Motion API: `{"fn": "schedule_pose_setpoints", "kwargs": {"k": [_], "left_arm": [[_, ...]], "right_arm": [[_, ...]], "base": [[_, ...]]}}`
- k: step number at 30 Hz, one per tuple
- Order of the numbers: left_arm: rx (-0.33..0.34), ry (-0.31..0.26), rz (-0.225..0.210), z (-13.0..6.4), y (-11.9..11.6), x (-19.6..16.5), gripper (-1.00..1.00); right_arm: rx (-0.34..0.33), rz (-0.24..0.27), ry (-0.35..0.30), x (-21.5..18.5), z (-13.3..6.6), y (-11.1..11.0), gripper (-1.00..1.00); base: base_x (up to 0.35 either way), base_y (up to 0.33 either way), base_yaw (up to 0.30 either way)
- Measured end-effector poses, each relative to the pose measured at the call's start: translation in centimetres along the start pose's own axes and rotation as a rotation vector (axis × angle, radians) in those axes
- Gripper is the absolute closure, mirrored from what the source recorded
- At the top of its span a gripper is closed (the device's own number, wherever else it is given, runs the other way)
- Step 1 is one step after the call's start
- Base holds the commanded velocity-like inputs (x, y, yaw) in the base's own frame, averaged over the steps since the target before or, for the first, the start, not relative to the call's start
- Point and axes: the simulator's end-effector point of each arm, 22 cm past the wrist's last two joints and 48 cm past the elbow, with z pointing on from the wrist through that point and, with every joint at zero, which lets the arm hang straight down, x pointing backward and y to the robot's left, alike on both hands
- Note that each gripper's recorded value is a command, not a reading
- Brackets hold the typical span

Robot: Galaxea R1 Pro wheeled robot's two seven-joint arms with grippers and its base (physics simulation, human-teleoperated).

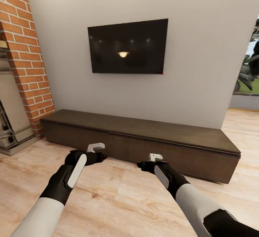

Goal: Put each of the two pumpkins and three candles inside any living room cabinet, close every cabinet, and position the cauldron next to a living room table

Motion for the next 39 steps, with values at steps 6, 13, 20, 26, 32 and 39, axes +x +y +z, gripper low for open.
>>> {"fn": "schedule_pose_setpoints", "kwargs": {"k": [6, 13, 20, 26, 32, 39], "left_arm": [[-0.006, 0.000, -0.002, 0.0, 0.2, 0.0, -1.00], [-0.018, 0.003, -0.004, 0.2, 0.7, 0.2, -1.00], [-0.036, -0.006, -0.072, 0.1, 2.8, -0.2, -1.00], [-0.055, -0.013, -0.126, -0.1, 4.9, -0.5, -1.00], [-0.069, -0.011, -0.128, 0.0, 6.1, -0.4, -1.00], [-0.070, -0.004, -0.129, 0.2, 6.2, -0.2, -1.00]], "right_arm": [[0.000, -0.003, 0.000, 0.0, 0.0, 0.1, -1.00], [0.003, -0.004, 0.001, 0.0, 0.0, -0.2, -1.00], [0.004, 0.008, 0.011, 0.3, 0.1, -0.4, -1.00], [-0.035, 0.015, 0.019, 0.5, 0.2, 0.3, -1.00], [-0.048, 0.021, 0.027, 0.8, 0.4, 0.5, -1.00], [-0.046, 0.019, 0.033, 1.2, 0.6, 0.4, -1.00]], "base": [[0.000, 0.000, 0.289], [0.000, 0.000, 0.286], [0.000, 0.000, 0.280], [0.000, 0.000, 0.272], [0.000, 0.000, 0.244], [0.000, 0.000, 0.236]]}}
